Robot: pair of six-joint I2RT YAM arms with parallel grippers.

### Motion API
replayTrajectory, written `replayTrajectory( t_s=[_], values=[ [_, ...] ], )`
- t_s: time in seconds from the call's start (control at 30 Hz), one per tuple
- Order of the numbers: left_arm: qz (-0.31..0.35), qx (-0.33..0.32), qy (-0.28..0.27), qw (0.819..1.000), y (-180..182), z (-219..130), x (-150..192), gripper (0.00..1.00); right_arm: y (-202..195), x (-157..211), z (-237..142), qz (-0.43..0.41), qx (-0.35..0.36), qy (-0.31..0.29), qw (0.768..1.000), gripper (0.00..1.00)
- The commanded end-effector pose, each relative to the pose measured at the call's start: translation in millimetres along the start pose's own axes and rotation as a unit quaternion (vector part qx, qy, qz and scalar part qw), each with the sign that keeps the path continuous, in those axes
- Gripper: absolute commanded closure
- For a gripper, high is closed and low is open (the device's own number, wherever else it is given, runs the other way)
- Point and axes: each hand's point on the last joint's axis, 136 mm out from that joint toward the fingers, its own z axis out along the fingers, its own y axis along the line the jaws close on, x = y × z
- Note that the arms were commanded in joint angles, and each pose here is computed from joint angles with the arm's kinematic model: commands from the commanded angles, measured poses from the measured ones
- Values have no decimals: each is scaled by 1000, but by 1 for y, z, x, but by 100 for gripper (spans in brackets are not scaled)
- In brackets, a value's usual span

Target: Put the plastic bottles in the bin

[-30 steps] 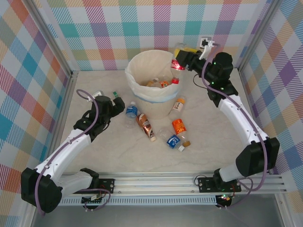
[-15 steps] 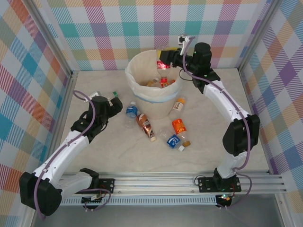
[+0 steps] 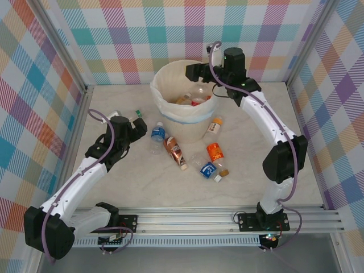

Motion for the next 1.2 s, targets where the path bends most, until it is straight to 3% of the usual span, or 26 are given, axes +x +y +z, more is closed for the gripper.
replayTrajectory(
  t_s=[0.0, 0.57, 0.83, 1.17],
  values=[
    [-2, -15, 5, 1000, 8, 2, -4, 0, 17, -14, -29, -24, 6, -16, 1000, 11],
    [11, -43, 20, 999, 18, 39, -32, 0, 26, 26, -123, -48, 59, -41, 996, 4],
    [63, -95, 12, 993, 41, 66, -76, 0, 13, 51, -152, -53, 108, -42, 992, 1],
    [106, -109, 14, 988, 60, 100, -118, 0, 4, 66, -172, -64, 143, -43, 987, 0]
  ],
)
